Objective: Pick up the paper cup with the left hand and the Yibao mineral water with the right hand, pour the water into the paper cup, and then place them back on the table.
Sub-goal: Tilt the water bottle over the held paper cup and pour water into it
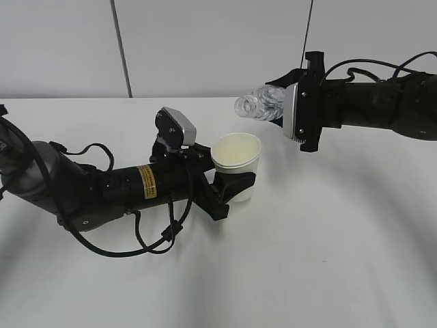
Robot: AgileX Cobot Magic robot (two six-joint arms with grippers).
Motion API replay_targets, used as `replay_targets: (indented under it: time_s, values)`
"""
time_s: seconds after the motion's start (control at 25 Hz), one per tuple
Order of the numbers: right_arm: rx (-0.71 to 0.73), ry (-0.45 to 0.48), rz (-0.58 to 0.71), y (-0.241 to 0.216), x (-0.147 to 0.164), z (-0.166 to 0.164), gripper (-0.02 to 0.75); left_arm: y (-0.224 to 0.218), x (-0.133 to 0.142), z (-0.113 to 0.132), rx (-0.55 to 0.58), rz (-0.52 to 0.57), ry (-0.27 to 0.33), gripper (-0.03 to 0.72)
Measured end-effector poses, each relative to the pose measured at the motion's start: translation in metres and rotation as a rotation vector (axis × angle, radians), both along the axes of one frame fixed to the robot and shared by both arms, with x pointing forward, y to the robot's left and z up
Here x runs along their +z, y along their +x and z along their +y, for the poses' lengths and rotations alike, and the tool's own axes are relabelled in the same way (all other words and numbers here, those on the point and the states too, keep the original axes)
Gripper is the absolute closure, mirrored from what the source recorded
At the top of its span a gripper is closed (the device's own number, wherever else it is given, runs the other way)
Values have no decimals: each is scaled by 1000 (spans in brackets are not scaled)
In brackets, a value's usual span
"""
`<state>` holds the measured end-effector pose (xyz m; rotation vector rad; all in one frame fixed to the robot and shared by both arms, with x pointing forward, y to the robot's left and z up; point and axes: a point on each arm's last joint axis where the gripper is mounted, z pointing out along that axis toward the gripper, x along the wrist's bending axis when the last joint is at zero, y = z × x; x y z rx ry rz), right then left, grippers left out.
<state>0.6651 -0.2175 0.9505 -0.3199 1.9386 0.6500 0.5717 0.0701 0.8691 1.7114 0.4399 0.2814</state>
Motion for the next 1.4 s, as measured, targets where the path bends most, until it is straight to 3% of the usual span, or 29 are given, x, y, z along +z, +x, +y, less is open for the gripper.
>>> replay_targets:
  time_s: [1.4]
  values:
    - [37, -151, -133, 2, 2, -2, 295, 0, 0, 0, 0, 0, 0, 263]
